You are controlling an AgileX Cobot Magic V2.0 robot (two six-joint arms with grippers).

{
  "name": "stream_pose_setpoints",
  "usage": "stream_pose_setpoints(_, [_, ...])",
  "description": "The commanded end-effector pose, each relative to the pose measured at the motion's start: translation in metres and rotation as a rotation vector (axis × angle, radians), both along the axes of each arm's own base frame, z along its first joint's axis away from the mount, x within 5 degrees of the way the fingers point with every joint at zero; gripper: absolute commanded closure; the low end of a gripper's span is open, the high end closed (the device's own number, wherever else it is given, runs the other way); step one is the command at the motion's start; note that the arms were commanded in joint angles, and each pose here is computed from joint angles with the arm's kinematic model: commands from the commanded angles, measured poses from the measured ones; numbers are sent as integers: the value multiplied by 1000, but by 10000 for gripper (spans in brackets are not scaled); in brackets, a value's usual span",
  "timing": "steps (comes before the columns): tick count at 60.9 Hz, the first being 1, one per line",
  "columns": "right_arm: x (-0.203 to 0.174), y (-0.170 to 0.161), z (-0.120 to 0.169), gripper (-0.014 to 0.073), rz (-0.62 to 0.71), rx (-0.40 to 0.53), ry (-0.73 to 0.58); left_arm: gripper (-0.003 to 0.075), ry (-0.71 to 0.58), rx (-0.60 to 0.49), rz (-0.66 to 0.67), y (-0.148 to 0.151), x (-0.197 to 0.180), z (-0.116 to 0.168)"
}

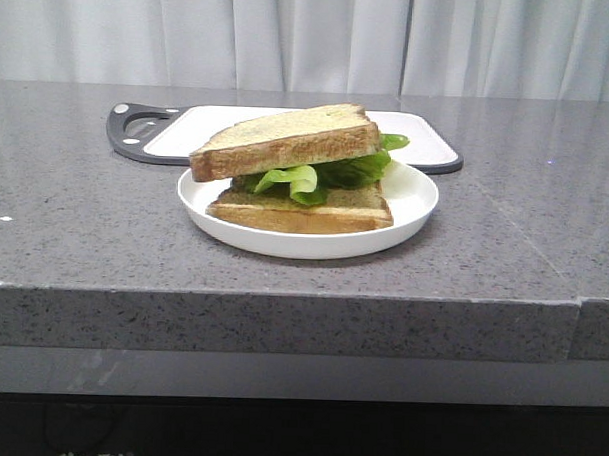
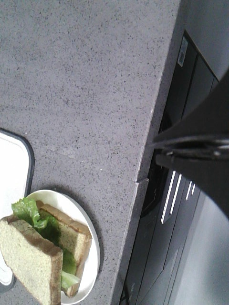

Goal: Left arm grabs bread, right arm adds lettuce

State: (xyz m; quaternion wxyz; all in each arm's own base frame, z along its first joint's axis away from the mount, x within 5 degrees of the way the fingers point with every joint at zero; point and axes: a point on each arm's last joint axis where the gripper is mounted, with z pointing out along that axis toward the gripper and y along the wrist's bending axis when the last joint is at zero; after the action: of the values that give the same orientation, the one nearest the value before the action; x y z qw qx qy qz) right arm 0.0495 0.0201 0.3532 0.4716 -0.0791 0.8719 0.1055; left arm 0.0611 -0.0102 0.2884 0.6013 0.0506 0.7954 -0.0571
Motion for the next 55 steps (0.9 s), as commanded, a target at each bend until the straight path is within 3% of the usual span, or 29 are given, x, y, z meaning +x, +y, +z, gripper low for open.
stream_pose_setpoints(1, [3,0,11,713,-9,14,-78,741,-204,-44,35,2,-1,-6])
stream_pose_setpoints(13, [3,0,11,713,-9,14,-78,741,-310,-104,82,5,-7,-52])
stream_pose_setpoints(22, [3,0,11,713,-9,14,-79,741,-390,-118,96,7,-8,-69])
stream_pose_setpoints(55, [3,0,11,713,-9,14,-79,741,-404,-120,100,7,-7,-73])
